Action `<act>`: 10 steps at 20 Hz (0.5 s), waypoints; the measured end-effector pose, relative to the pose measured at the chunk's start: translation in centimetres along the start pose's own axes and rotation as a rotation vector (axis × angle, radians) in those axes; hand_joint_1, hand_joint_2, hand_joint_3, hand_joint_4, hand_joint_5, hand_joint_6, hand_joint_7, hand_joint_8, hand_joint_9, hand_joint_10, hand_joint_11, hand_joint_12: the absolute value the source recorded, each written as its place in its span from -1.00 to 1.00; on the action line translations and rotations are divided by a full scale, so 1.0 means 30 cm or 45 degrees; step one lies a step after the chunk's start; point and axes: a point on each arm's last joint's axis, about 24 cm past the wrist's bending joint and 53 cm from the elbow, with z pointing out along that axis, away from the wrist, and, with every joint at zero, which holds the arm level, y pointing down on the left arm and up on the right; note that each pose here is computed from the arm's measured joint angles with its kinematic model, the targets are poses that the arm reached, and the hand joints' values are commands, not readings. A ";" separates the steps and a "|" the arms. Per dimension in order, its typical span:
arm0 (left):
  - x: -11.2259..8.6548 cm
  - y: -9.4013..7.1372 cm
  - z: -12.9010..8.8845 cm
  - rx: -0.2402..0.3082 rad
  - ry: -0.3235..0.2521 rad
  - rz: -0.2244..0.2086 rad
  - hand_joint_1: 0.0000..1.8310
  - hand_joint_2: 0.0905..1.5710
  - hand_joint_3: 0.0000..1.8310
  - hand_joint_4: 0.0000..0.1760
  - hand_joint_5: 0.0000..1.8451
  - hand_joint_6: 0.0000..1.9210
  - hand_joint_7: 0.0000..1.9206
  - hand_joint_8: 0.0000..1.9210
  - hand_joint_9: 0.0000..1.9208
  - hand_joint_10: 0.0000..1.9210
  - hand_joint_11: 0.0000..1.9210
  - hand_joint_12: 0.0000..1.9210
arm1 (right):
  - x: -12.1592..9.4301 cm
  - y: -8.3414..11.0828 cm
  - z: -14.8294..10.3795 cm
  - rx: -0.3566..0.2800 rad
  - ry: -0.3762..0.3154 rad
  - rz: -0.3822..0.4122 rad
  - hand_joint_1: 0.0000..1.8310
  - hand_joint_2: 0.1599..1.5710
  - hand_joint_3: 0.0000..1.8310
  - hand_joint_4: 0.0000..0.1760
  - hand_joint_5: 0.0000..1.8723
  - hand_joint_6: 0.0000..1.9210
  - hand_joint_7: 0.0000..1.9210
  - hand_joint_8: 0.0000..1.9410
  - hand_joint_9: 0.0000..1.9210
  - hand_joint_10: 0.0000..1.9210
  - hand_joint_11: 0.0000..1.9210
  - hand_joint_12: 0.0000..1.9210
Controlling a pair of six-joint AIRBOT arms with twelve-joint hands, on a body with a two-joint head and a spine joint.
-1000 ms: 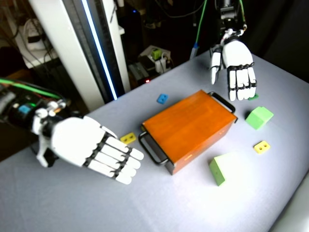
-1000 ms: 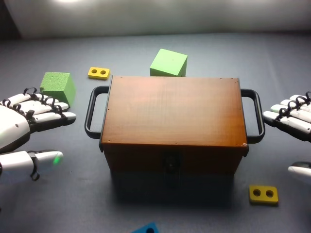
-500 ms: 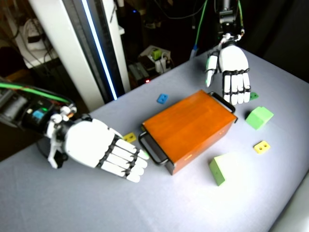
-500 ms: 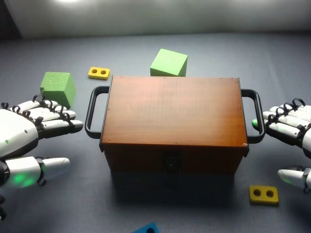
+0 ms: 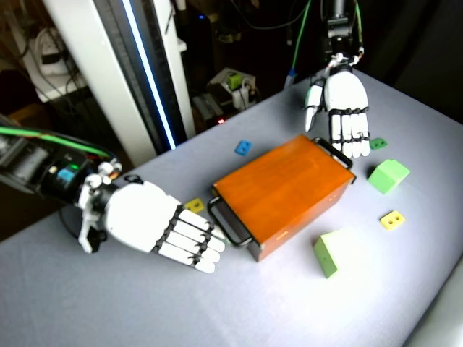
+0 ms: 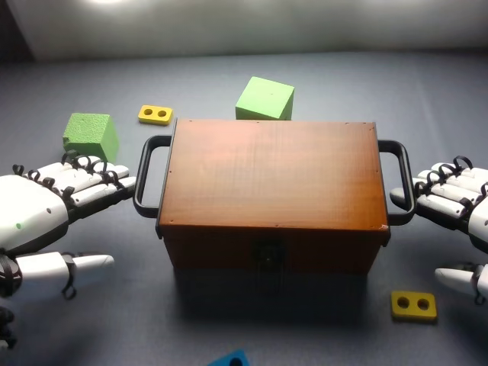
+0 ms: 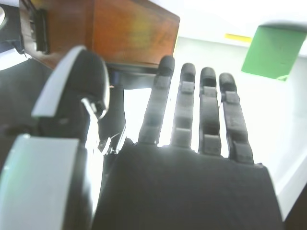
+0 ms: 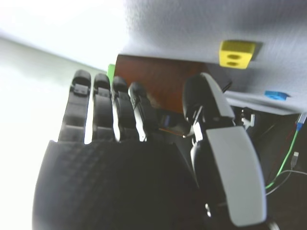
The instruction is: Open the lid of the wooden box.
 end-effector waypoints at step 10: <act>0.008 -0.013 0.000 0.020 0.012 -0.020 -0.55 0.71 -1.00 -0.10 -1.00 -1.00 -1.00 -1.00 -1.00 -1.00 -1.00 -1.00 | -0.003 0.006 0.002 -0.007 0.001 -0.008 -0.55 0.77 -1.00 -1.00 -1.00 -1.00 -1.00 -1.00 -1.00 -1.00 -1.00 -1.00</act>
